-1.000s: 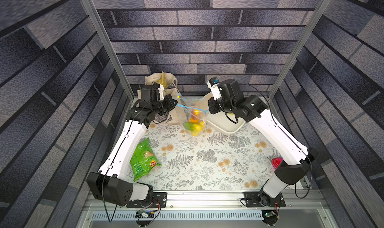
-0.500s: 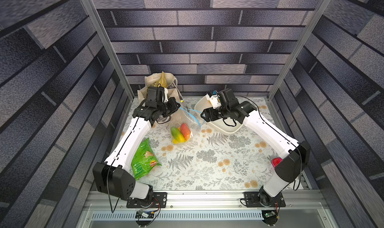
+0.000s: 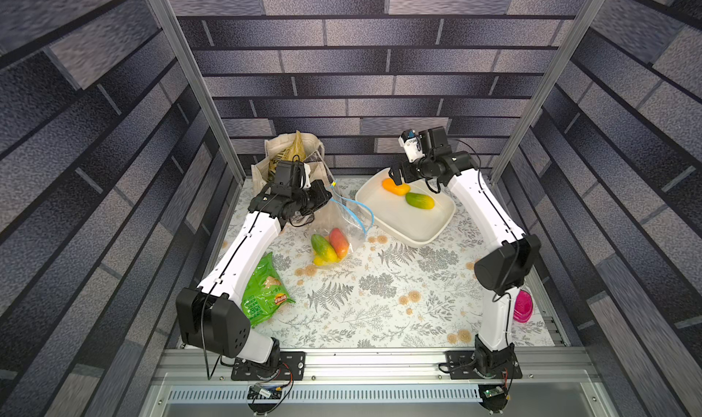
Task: Place the mango in a zip-top bag and seal the zipper
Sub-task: Adjust the zipper food storage bag at the center of the board, then pick up the mango from the basket.
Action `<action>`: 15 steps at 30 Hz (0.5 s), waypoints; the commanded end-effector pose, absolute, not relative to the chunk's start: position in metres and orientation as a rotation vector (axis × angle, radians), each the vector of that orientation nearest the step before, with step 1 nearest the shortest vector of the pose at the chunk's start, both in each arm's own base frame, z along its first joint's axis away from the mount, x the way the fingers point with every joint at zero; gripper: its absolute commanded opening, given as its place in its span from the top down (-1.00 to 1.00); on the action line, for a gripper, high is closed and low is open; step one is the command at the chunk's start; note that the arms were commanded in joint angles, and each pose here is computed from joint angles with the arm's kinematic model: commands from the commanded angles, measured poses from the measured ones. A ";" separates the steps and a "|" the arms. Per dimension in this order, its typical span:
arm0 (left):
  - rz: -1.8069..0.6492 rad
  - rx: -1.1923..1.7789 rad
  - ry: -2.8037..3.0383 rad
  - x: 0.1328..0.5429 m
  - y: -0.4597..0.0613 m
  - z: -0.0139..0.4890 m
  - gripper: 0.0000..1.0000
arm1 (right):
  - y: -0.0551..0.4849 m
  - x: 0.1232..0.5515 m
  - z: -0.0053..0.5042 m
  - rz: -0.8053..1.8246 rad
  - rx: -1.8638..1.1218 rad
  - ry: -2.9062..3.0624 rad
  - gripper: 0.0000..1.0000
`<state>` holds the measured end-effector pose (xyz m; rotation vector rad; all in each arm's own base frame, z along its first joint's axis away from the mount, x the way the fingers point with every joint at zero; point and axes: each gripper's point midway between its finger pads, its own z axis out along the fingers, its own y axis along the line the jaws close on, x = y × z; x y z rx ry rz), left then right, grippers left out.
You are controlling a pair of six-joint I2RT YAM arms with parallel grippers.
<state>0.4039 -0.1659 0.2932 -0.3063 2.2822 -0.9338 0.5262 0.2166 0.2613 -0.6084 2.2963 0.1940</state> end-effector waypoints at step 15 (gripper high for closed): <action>-0.886 -0.273 2.282 0.399 -0.164 0.294 1.00 | 0.135 0.576 0.096 -0.228 -0.657 2.620 -0.99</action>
